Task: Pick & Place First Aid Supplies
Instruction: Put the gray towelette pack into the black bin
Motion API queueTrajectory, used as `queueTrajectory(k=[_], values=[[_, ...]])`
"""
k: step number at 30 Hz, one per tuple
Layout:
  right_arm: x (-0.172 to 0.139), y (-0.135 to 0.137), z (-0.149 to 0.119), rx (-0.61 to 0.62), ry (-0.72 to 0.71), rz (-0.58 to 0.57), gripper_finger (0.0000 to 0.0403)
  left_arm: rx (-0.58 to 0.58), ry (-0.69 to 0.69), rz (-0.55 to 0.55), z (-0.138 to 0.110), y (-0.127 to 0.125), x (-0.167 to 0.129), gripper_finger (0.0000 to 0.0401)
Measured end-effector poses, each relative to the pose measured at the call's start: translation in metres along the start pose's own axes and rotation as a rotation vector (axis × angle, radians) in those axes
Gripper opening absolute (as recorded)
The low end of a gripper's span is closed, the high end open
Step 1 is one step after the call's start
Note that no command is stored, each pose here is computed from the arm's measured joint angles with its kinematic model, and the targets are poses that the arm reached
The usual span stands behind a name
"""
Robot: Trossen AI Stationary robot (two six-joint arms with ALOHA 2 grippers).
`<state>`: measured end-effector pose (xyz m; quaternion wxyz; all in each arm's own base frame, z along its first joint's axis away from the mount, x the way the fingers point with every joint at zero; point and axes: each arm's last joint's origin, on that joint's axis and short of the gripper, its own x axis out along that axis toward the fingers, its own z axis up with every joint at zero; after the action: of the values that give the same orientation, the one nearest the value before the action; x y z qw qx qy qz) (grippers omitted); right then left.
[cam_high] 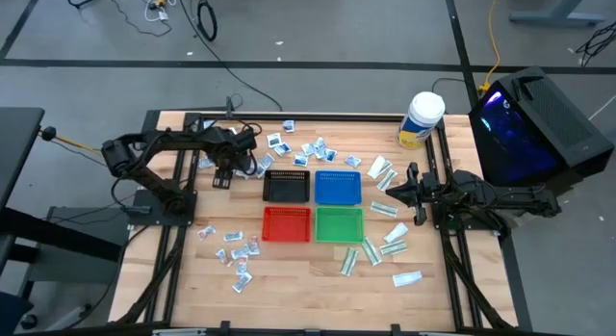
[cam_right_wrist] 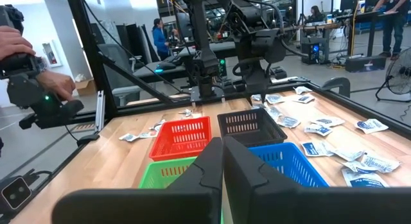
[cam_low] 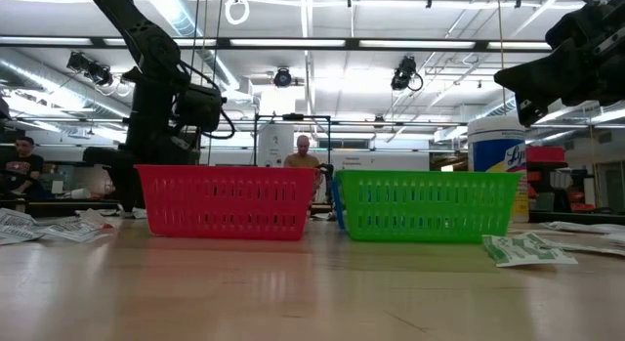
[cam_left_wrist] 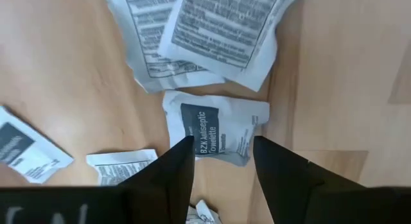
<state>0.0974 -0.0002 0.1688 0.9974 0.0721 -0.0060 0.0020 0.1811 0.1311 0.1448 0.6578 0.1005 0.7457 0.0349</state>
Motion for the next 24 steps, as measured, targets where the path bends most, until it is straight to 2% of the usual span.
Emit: queueTrajectory(k=[6,12,19,24], values=[[0.0000,0.0000,0.0000,0.000,0.000,0.000,0.0018,-0.003,-0.016,0.012,-0.0014,-0.0002,-0.0049,0.0170],[0.0000,0.0000,-0.0001,0.000,0.000,0.000,0.0018,-0.018,-0.057,-0.022,0.0002,-0.0003,-0.0049,0.0178],[0.0000,0.0000,-0.0001,0.000,0.000,0.001,0.0018,-0.029,-0.074,-0.013,-0.0015,0.0049,-0.0039,0.0263],[0.0000,0.0000,0.0000,0.000,0.000,0.000,0.0018,-0.052,-0.107,-0.077,-0.0055,0.0076,-0.0025,0.0316]])
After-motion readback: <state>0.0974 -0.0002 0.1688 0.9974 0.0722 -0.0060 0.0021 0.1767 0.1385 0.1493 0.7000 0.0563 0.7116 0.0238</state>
